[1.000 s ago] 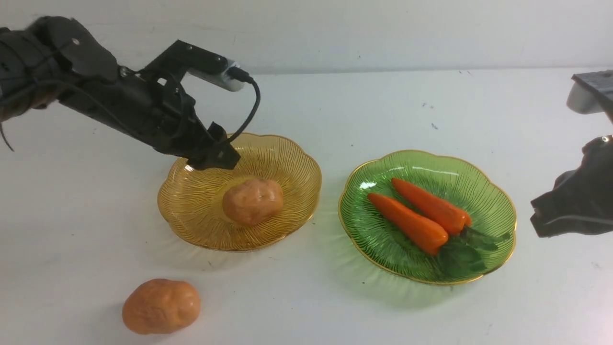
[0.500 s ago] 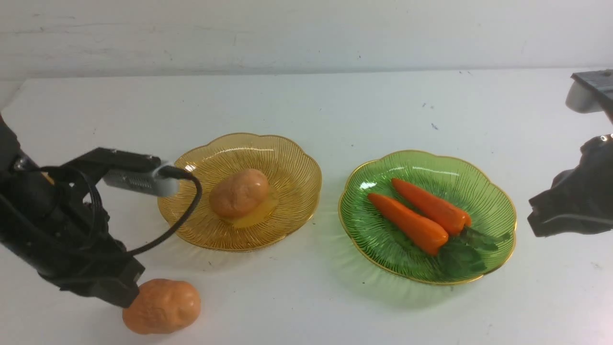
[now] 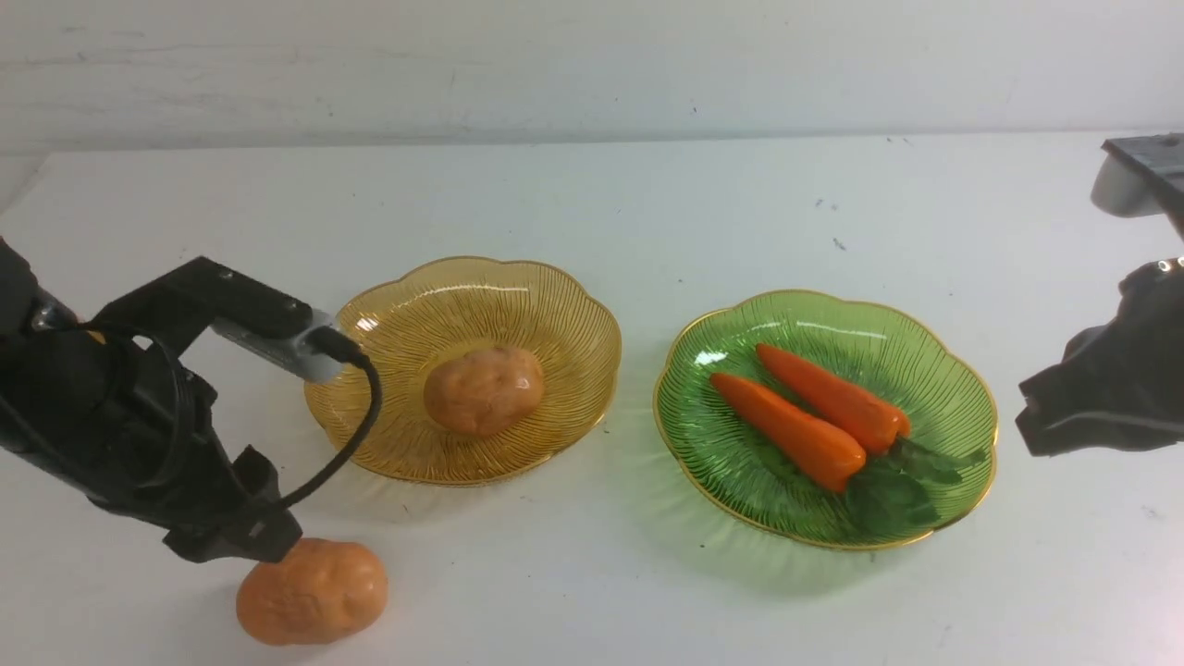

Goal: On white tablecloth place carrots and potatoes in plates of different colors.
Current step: 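Put the potatoes from the left side into the left plate with the left gripper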

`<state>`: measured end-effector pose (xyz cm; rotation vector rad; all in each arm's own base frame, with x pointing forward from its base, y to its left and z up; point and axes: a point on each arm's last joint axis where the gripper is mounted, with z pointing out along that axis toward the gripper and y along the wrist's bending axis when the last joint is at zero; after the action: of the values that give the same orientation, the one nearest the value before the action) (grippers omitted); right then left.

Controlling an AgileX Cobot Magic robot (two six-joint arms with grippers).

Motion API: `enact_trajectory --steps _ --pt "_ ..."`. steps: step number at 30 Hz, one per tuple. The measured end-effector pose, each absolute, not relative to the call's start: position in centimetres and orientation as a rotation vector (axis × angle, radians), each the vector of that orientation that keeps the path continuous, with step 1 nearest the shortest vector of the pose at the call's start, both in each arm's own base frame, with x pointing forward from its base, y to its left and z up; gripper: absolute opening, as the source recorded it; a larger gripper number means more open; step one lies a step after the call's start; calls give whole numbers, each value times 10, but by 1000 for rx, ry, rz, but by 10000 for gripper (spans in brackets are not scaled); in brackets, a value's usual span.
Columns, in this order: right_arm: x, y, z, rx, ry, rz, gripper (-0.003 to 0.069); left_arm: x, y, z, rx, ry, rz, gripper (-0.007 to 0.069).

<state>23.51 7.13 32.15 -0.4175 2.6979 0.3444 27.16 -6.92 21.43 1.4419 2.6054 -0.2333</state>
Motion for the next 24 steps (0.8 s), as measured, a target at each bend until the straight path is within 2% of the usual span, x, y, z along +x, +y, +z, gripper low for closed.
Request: enact_trajectory --steps 5,10,19,24 --pt "235 71 322 -417 2697 344 -15 281 -68 195 1485 2639 -200 576" --pt "235 71 321 -416 2696 344 -15 288 -70 180 1472 2705 -240 573" --pt "235 71 321 -416 2696 344 -15 287 -69 187 1318 2900 -277 401" --pt "235 71 321 -416 2695 344 -15 294 -67 206 1284 2950 -227 395"
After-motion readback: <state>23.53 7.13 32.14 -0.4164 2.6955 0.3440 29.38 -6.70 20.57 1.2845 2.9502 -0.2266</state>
